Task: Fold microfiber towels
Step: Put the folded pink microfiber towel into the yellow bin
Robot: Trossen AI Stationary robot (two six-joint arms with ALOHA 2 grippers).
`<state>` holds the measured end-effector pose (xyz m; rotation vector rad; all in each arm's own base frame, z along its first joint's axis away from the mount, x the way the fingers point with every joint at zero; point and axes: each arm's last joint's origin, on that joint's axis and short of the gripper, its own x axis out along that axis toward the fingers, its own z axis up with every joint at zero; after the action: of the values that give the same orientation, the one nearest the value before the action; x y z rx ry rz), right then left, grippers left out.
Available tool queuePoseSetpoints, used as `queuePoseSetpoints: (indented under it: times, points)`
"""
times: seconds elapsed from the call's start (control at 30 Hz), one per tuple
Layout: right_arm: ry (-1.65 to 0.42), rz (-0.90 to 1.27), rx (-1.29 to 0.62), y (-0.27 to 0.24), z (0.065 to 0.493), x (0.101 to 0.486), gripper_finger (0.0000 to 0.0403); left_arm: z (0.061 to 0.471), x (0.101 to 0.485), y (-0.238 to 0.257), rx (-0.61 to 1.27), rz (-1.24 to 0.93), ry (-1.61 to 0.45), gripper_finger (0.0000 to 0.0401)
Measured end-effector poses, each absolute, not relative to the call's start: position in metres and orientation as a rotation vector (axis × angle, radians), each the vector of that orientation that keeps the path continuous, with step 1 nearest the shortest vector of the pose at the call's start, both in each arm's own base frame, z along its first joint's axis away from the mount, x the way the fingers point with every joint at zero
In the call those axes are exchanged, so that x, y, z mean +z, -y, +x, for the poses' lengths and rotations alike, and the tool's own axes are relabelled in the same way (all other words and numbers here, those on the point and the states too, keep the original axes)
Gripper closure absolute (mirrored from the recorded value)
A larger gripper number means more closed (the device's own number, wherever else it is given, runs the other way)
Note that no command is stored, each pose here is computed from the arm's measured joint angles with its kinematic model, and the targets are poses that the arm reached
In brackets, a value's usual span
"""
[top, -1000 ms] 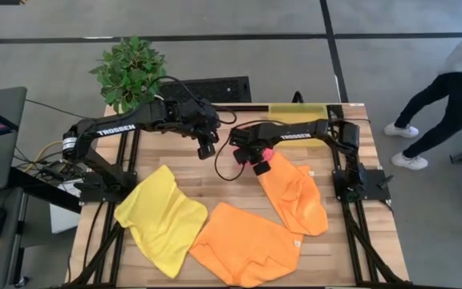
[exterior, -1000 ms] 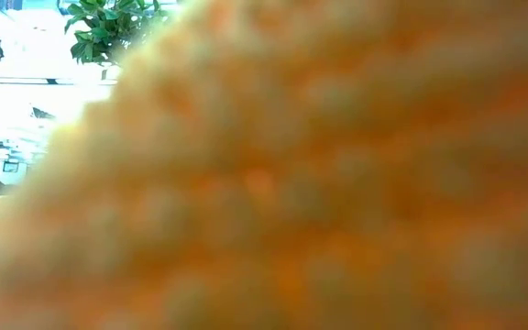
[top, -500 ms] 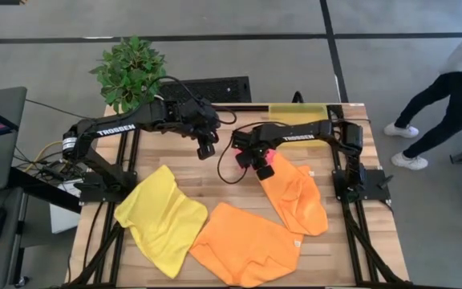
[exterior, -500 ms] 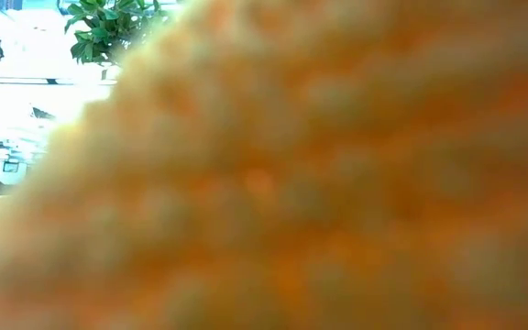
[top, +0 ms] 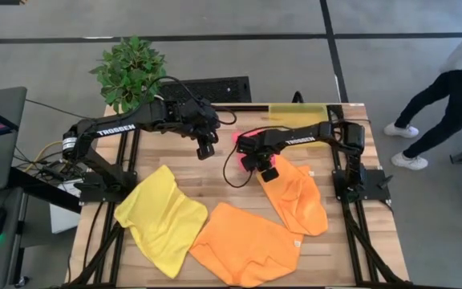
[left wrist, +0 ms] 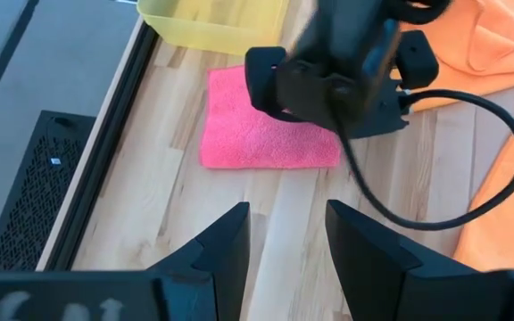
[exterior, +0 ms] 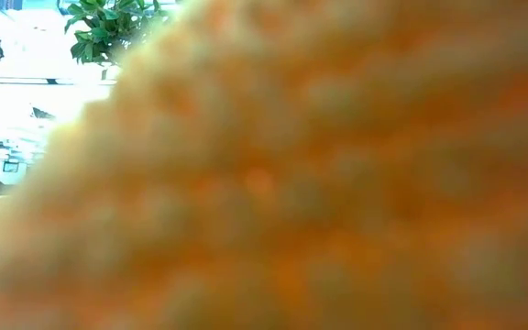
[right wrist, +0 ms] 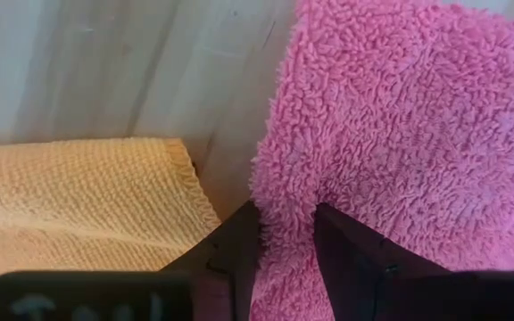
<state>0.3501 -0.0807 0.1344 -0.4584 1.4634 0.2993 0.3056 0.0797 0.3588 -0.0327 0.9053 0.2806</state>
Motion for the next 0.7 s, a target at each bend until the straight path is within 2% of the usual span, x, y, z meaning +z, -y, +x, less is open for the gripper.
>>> queuePoseSetpoints:
  times: [0.33, 0.43, 0.6, 0.7]
  points:
    - [-1.452, -0.477, 0.203, 0.0828, 0.3513, 0.1294, 0.0277, 0.3056, 0.3588, -0.0797, 0.283, -0.038, -0.904, 0.026]
    - [-1.445, -0.469, 0.18, 0.0836, 0.3525, 0.129, 0.0307, 0.3056, 0.3588, -0.0797, 0.283, -0.039, -0.904, 0.026]
    - [-1.419, -0.497, 0.134, 0.0866, 0.357, 0.1295, 0.0386, 0.3057, 0.3589, -0.0797, 0.284, -0.04, -0.903, 0.026]
    - [-1.414, -0.5, 0.131, 0.0882, 0.3579, 0.1306, 0.0388, 0.3057, 0.3589, -0.0797, 0.284, -0.04, -0.903, 0.026]
